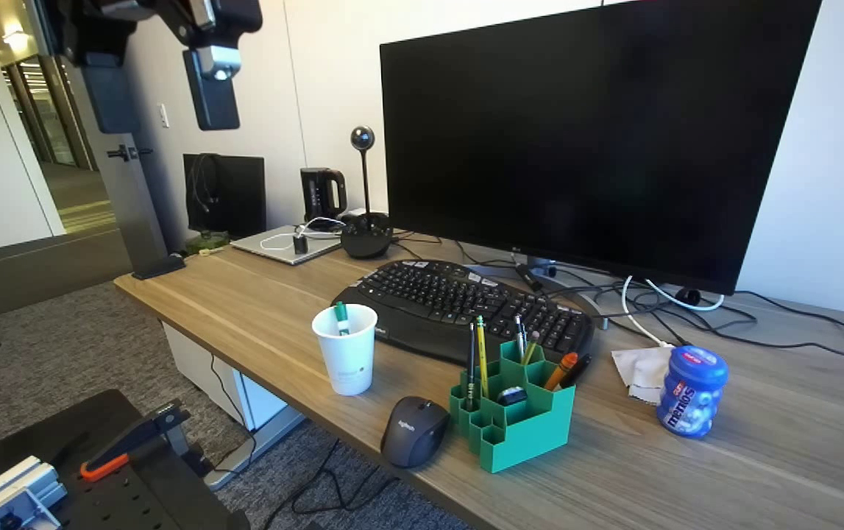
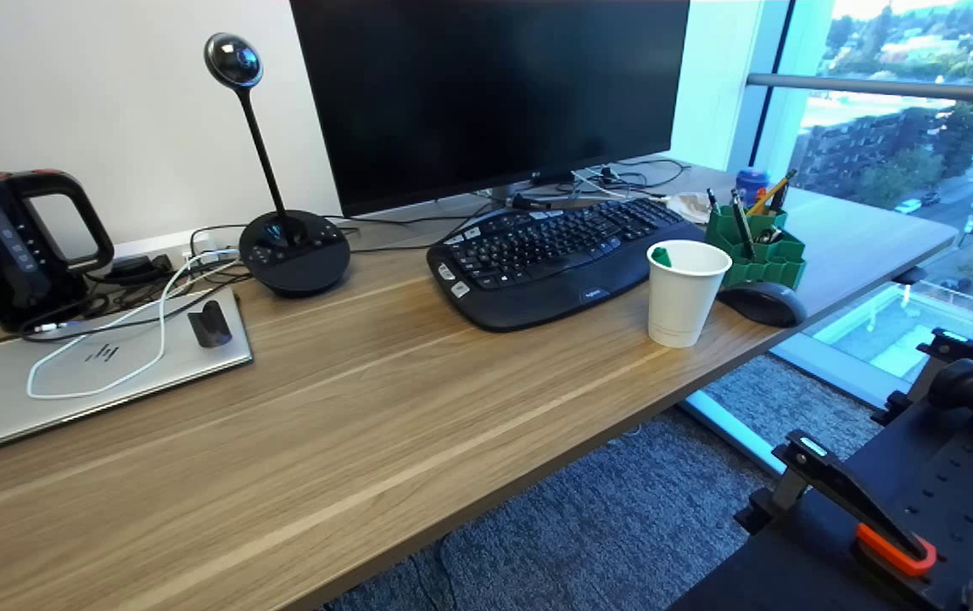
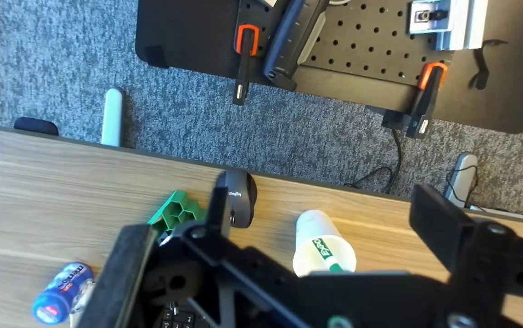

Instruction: Put one pencil in the white cup

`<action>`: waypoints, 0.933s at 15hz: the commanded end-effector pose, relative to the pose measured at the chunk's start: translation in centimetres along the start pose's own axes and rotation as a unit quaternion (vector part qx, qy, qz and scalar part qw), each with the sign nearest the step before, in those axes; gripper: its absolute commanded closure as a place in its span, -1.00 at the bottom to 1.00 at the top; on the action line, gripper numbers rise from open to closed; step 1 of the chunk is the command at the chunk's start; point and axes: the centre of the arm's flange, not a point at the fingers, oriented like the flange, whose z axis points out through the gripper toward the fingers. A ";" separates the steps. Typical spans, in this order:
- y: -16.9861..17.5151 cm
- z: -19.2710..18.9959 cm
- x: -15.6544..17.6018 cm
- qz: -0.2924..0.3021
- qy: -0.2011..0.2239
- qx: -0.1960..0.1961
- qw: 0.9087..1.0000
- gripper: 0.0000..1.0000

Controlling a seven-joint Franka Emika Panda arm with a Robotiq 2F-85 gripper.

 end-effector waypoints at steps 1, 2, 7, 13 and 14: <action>0.3 0.2 -1.1 -0.025 0.002 -0.001 1.000 -1.00; 0.3 0.1 -1.2 -0.021 -0.007 0.010 1.000 -1.00; -0.1 0.5 -1.3 -0.017 -0.034 0.036 0.999 -1.00; -0.2 0.4 -1.3 -0.019 -0.032 0.038 0.999 -1.00; -0.2 0.4 -1.3 -0.019 -0.032 0.038 0.999 -1.00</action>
